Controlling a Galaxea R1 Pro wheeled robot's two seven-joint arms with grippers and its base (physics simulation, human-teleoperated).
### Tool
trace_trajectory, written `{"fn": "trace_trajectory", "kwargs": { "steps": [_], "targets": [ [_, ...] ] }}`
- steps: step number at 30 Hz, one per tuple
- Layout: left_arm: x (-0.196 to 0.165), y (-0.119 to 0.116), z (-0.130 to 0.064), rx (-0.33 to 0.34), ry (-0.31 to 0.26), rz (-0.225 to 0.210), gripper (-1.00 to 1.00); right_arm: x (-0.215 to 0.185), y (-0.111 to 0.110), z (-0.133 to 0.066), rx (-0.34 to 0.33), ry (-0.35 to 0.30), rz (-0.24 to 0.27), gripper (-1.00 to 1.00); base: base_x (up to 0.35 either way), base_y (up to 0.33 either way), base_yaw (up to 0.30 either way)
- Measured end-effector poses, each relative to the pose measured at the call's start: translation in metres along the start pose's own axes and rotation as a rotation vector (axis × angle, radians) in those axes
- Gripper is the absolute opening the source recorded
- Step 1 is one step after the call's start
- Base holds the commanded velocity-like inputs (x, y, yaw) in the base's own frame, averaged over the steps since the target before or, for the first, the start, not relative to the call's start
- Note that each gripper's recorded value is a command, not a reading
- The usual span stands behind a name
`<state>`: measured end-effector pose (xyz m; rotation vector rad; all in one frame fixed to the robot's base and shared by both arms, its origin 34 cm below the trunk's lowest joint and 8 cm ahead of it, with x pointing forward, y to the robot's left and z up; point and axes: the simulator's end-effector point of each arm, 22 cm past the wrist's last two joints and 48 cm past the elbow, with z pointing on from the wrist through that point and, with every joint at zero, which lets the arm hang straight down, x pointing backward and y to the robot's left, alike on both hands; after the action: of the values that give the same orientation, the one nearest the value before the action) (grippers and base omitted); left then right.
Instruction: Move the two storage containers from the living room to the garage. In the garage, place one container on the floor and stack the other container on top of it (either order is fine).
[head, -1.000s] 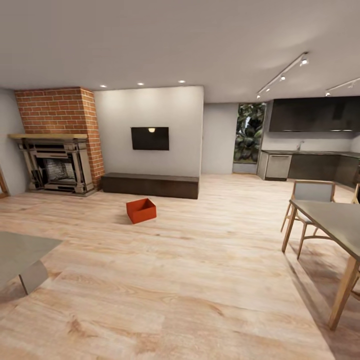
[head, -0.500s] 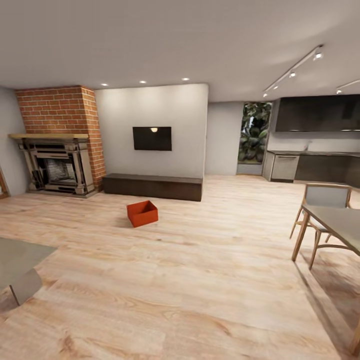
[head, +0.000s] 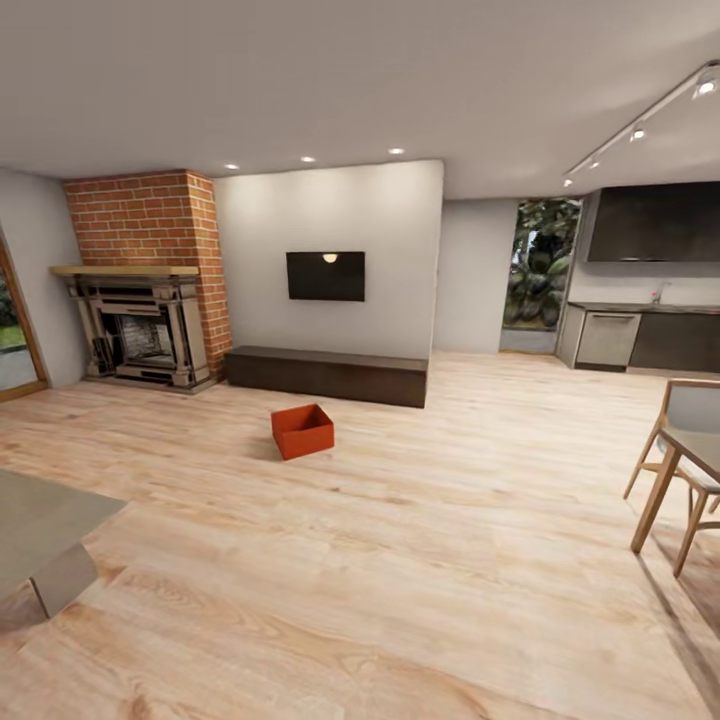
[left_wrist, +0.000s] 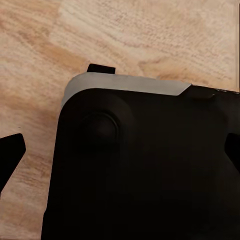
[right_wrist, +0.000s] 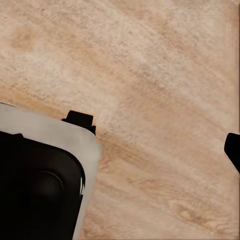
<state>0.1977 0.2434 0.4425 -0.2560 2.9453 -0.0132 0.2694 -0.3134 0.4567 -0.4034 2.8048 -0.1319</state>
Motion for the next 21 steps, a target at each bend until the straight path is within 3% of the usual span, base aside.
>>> {"fn": "trace_trajectory", "kwargs": {
  "steps": [21],
  "targets": [
    [-0.0007,0.0,0.0,0.0,-0.003,0.0,1.0,-0.0003,0.0015,0.0,-0.003,0.0,-0.004,1.0,0.325,0.0,0.001]
  ]
}}
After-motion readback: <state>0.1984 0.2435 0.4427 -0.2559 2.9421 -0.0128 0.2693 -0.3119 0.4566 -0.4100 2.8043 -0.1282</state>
